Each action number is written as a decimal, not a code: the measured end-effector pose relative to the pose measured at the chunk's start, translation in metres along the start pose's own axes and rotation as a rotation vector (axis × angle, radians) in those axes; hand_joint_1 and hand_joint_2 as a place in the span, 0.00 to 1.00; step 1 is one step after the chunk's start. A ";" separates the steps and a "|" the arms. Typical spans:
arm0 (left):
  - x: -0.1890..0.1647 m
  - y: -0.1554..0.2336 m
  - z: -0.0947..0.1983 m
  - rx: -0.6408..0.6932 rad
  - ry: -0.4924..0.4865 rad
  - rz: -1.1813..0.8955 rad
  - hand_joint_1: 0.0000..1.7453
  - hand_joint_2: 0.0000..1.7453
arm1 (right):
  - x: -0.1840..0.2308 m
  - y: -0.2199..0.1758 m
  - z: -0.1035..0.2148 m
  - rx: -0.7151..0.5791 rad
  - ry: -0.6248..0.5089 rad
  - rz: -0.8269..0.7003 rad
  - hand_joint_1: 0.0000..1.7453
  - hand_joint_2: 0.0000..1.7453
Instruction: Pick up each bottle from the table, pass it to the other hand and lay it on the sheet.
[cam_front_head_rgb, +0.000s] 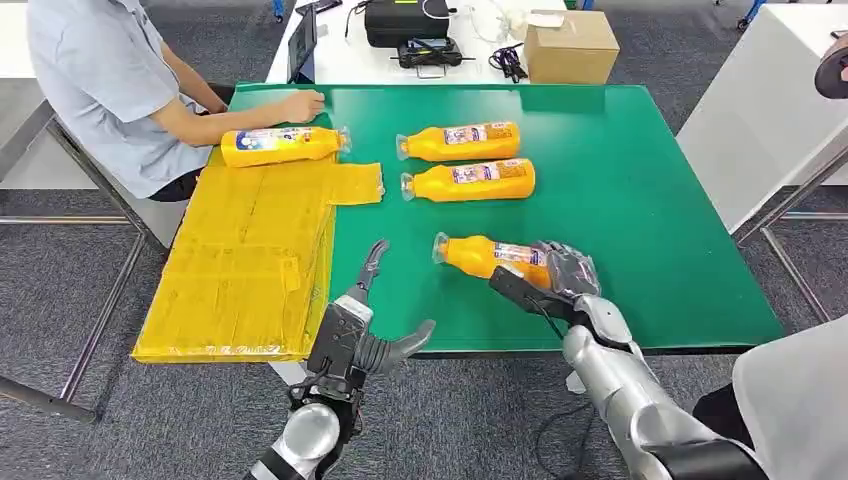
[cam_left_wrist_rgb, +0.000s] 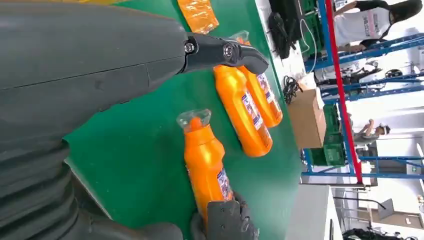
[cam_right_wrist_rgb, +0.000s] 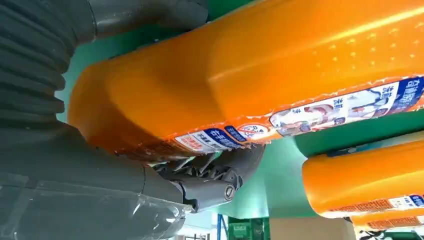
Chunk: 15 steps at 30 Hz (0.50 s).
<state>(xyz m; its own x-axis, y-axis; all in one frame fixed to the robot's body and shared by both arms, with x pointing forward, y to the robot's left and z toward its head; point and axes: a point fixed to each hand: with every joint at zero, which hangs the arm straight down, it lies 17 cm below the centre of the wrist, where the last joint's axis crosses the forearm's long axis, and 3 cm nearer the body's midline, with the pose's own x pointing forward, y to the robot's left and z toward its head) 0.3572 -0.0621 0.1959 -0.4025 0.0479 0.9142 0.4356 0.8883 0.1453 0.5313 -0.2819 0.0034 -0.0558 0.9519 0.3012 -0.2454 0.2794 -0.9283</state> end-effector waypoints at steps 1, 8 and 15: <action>0.000 0.000 0.000 -0.001 0.000 0.000 0.00 1.00 | -0.002 0.000 0.000 0.002 0.002 0.000 1.00 1.00; 0.002 -0.001 -0.001 -0.006 -0.010 0.003 0.00 1.00 | -0.007 0.005 0.001 0.062 -0.007 -0.034 1.00 1.00; 0.003 -0.001 -0.001 -0.006 -0.012 0.003 0.00 1.00 | -0.010 0.004 0.001 0.062 -0.005 -0.032 1.00 1.00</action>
<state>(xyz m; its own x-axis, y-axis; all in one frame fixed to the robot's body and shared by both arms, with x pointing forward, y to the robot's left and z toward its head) 0.3566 -0.0633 0.1986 -0.4105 0.0563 0.9101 0.4421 0.8852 0.1446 0.5297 -0.2903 -0.0028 -0.0516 0.9419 0.3320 -0.3069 0.3014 -0.9028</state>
